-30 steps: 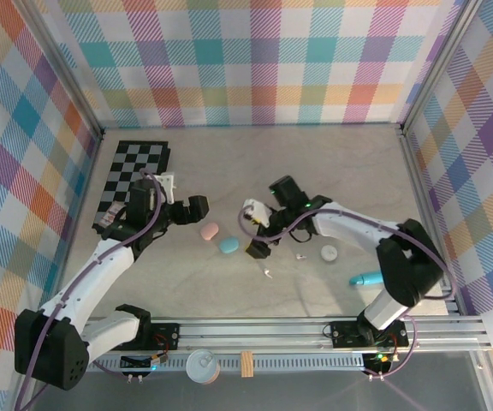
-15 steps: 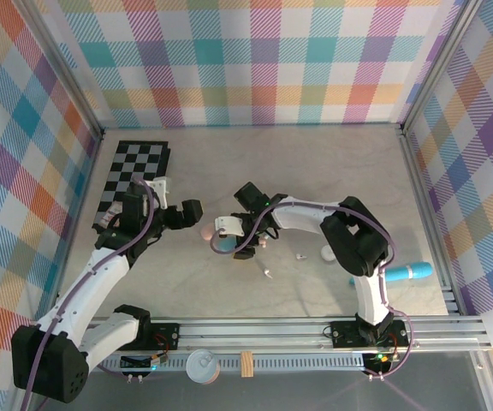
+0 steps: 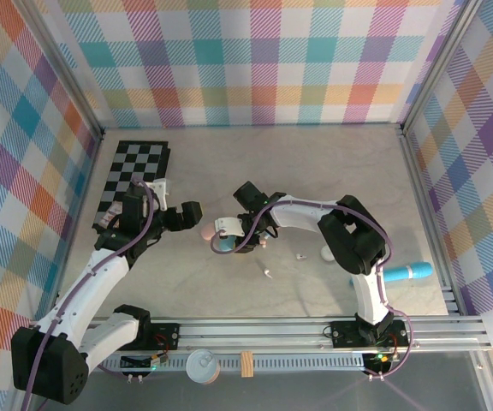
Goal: Insert wireless bluetooth earbuds into charging case
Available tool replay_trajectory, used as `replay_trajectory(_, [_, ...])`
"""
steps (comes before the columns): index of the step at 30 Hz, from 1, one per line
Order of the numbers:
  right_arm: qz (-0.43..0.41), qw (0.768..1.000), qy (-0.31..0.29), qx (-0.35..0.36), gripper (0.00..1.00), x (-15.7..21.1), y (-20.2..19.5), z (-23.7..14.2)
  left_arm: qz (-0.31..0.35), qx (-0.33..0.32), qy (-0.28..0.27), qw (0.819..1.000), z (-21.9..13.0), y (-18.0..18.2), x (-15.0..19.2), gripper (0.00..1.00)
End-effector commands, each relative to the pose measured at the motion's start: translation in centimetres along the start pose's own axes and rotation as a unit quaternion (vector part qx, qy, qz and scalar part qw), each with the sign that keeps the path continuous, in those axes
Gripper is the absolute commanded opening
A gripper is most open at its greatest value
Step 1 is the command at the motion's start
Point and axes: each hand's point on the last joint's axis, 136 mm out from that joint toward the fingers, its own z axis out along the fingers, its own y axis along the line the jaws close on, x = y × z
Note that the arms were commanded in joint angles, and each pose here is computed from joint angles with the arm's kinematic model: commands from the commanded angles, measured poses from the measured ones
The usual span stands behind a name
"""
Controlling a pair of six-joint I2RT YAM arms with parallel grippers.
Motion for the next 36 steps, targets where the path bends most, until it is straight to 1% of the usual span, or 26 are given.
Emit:
replay_trajectory(1, [-0.001, 1.000, -0.006, -0.012, 0.44, -0.6, 0.4, 0.0, 0.005, -0.004, 0.004, 1.000, -0.1, 0.4, 0.3, 1.00])
replay_trajectory(2, [0.000, 1.000, -0.008, -0.010, 0.42, -0.7, 0.4, -0.2, 0.006, -0.004, 0.005, 1.000, -0.1, 0.4, 0.3, 1.00])
replay_trajectory(6, [0.008, 1.000, -0.022, 0.000, 0.40, -1.4, 0.3, -1.4, 0.016, 0.000, 0.000, 1.000, -0.2, 0.3, 0.3, 1.00])
replay_trajectory(11, [0.040, 0.997, -0.059, 0.018, 0.40, -2.1, 0.1, -4.1, 0.041, 0.065, -0.047, 0.996, -0.1, -2.4, -1.6, 1.00])
replay_trajectory(13, [0.052, 0.996, -0.065, 0.027, 0.40, -2.0, -0.1, -5.3, 0.069, 0.085, -0.065, 0.992, -0.1, -3.5, -2.0, 1.00])
replay_trajectory(16, [0.075, 0.994, -0.067, 0.038, 0.40, -1.5, 0.0, -7.0, 0.141, 0.088, -0.090, 0.982, -0.3, -5.2, -2.1, 1.00])
replay_trajectory(19, [0.096, 0.991, -0.074, 0.051, 0.40, -1.2, 0.1, -8.8, 0.205, 0.111, -0.108, 0.966, -0.8, -7.4, -1.9, 1.00])
replay_trajectory(20, [0.103, 0.990, -0.079, 0.054, 0.40, -1.2, 0.2, -9.6, 0.224, 0.130, -0.117, 0.959, -0.9, -8.3, -1.6, 1.00])
replay_trajectory(22, [0.110, 0.988, -0.087, 0.061, 0.40, -1.3, 0.4, -10.9, 0.241, 0.155, -0.129, 0.949, -1.0, -9.3, -1.3, 1.00])
replay_trajectory(25, [0.121, 0.985, -0.105, 0.068, 0.40, -1.4, 0.9, -12.9, 0.260, 0.185, -0.121, 0.940, -1.0, -10.9, -0.8, 1.00])
replay_trajectory(26, [0.129, 0.983, -0.113, 0.071, 0.39, -1.3, 0.9, -13.6, 0.276, 0.203, -0.118, 0.932, -1.1, -11.6, -0.4, 1.00])
replay_trajectory(29, [0.145, 0.977, -0.132, 0.080, 0.39, -1.1, 1.1, -15.6, 0.340, 0.254, -0.125, 0.897, -2.0, -13.5, 1.3, 1.00])
replay_trajectory(30, [0.147, 0.977, -0.135, 0.078, 0.39, -1.1, 1.3, -16.2, 0.351, 0.268, -0.125, 0.888, -2.0, -13.9, 1.8, 1.00])
replay_trajectory(34, [0.149, 0.976, -0.143, 0.067, 0.39, -1.5, 2.3, -17.4, 0.375, 0.315, -0.118, 0.864, -1.4, -15.3, 3.4, 1.00])
replay_trajectory(36, [0.149, 0.976, -0.147, 0.065, 0.39, -1.7, 2.6, -17.9, 0.390, 0.338, -0.120, 0.848, -1.1, -16.3, 4.1, 1.00])
